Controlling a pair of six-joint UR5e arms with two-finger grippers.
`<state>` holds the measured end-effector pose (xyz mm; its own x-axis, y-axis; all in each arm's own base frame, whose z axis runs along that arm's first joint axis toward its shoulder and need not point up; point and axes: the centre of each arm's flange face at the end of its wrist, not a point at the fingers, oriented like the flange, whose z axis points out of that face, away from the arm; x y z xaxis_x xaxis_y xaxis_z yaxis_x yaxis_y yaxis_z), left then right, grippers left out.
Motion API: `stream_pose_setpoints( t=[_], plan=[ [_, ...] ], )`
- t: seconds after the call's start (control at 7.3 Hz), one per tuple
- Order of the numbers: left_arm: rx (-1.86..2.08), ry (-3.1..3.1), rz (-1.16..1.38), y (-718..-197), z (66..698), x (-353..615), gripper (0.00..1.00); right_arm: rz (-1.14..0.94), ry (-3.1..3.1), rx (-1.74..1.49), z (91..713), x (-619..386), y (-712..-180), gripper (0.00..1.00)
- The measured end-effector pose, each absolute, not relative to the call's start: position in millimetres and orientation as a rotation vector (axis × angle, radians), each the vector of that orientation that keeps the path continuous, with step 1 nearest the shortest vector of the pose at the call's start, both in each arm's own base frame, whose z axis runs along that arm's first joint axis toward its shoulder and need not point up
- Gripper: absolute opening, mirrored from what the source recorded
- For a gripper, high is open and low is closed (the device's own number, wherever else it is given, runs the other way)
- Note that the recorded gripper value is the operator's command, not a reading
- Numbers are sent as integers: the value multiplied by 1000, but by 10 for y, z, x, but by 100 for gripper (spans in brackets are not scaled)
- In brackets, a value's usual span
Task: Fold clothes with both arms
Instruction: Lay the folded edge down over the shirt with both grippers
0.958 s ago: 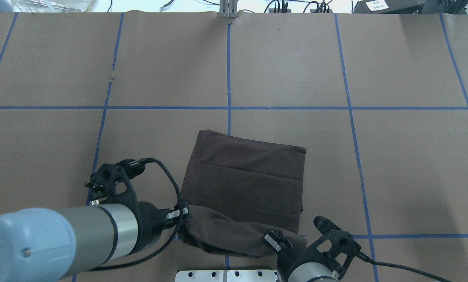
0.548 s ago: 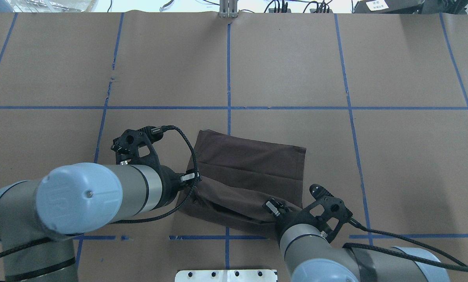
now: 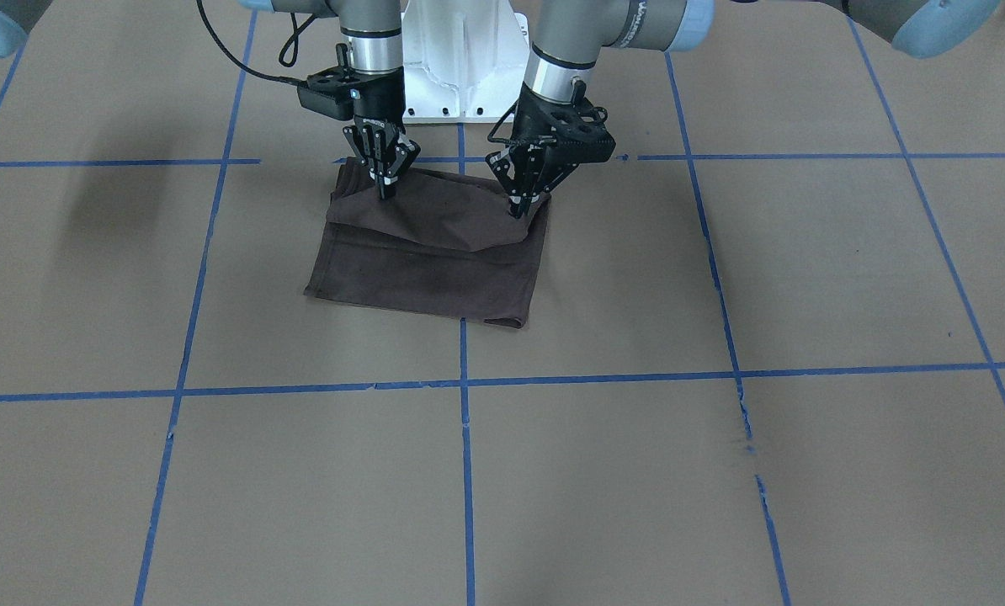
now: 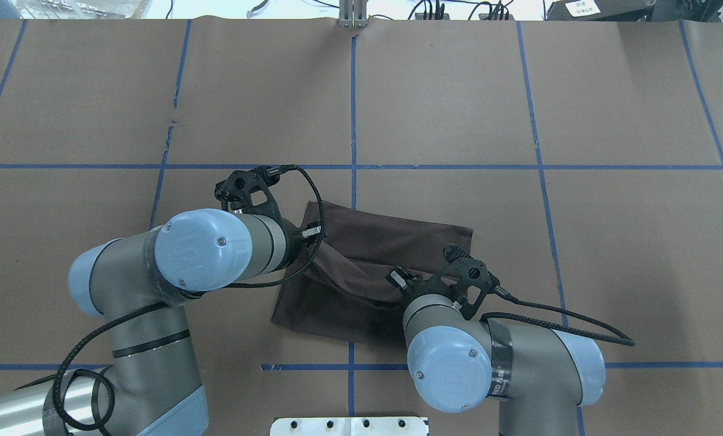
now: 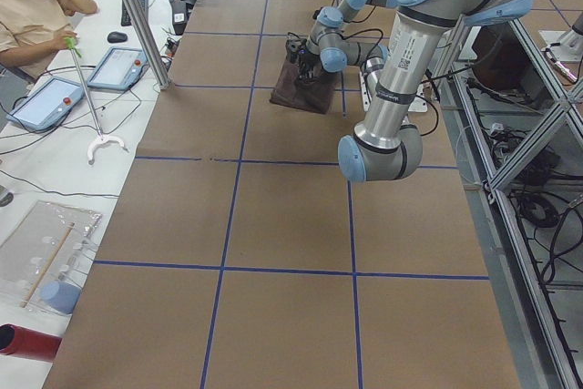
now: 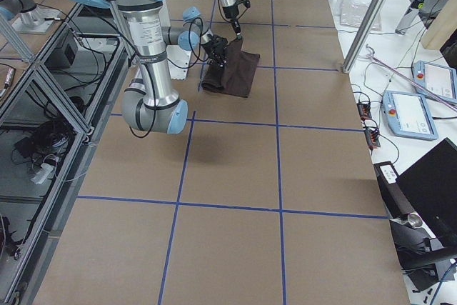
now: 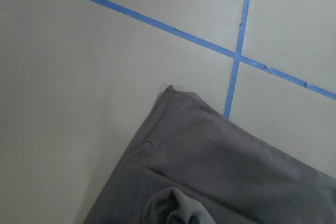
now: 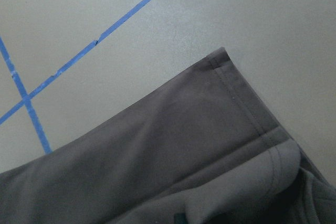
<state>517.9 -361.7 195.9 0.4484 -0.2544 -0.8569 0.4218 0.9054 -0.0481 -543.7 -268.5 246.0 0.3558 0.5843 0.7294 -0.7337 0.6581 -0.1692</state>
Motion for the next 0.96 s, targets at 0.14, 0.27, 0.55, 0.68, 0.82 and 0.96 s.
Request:
stream_pose_setpoints(
  t=[0.14, 0.27, 0.55, 0.68, 0.82, 0.96],
  plan=[
    [189, 1013, -424, -3705, 2026, 5241, 0, 858, -838, 202, 2543, -5469, -2786, 0],
    [196, 1004, -426, -3777, 2074, 5272, 0, 859, -822, 206, 2612, -5484, -2872, 0],
    [208, 999, -435, -3949, 2129, 5400, 0, 865, -788, 207, 2741, -5498, -3025, 0],
    [215, 996, -437, -4049, 2171, 5494, 0, 868, -773, 207, 2795, -5512, -3079, 0],
    [218, 994, -437, -4113, 2234, 5565, 73, 869, -763, 208, 2834, -5528, -3107, 96],
    [225, 991, -429, -4150, 2282, 5599, 100, 852, -747, 218, 2882, -5561, -3125, 100]
  ],
)
